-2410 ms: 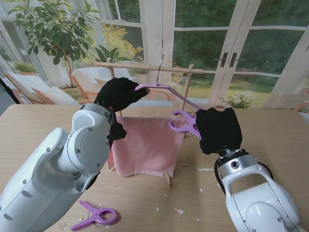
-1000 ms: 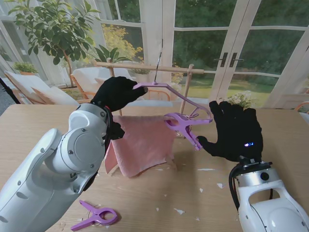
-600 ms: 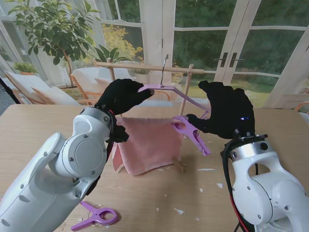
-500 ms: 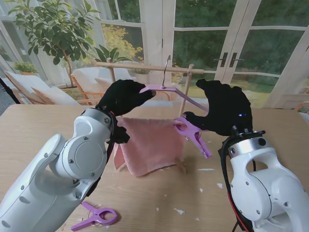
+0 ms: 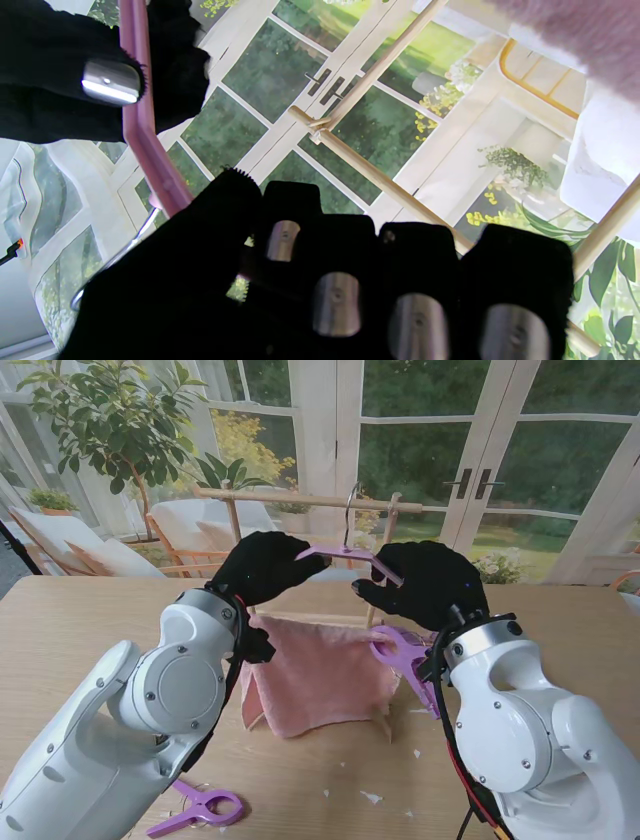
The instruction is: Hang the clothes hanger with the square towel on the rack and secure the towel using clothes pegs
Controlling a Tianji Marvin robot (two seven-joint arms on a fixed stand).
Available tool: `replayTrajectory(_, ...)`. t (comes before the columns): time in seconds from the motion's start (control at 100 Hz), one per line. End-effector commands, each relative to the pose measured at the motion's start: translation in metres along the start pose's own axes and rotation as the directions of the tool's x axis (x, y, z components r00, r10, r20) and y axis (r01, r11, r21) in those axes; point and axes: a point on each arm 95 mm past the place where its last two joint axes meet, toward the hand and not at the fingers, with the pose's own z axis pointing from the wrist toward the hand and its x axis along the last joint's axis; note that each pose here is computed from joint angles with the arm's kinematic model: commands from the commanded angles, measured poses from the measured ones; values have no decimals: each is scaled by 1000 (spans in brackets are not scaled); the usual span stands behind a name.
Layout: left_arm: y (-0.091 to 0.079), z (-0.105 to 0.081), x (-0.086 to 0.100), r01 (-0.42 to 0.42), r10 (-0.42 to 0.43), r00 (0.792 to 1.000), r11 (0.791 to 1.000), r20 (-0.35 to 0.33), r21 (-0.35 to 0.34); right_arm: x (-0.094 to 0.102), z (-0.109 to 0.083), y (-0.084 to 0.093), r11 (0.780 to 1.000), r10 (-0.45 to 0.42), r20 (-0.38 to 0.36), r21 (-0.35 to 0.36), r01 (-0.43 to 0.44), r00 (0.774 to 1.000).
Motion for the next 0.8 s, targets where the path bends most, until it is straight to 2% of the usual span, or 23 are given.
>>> replayTrajectory(0.0,-2,-1,6,6,-6,1000,1000,-13,-2,5,0,-1,999,33,-2,-5,-33,999)
replayTrajectory(0.15,-1,0,5,4,-4,1000,1000,-11,-3,5,6,-4,992,123,23,-35,-122,992)
replayTrajectory(0.45,1,0,7,38,-38,999,999,-21,3,-2,14,-7,978,177,56,-121,-169,983)
replayTrajectory(0.64,-3,-5,9,102,-103,992,994,-72,-27,-8,15,-5,978,169,73,-138,-158,983)
replayTrajectory(0.79,-14,-11,4,110,-113,986,994,-120,-24,-14,16,-4,979,158,113,-146,-141,981)
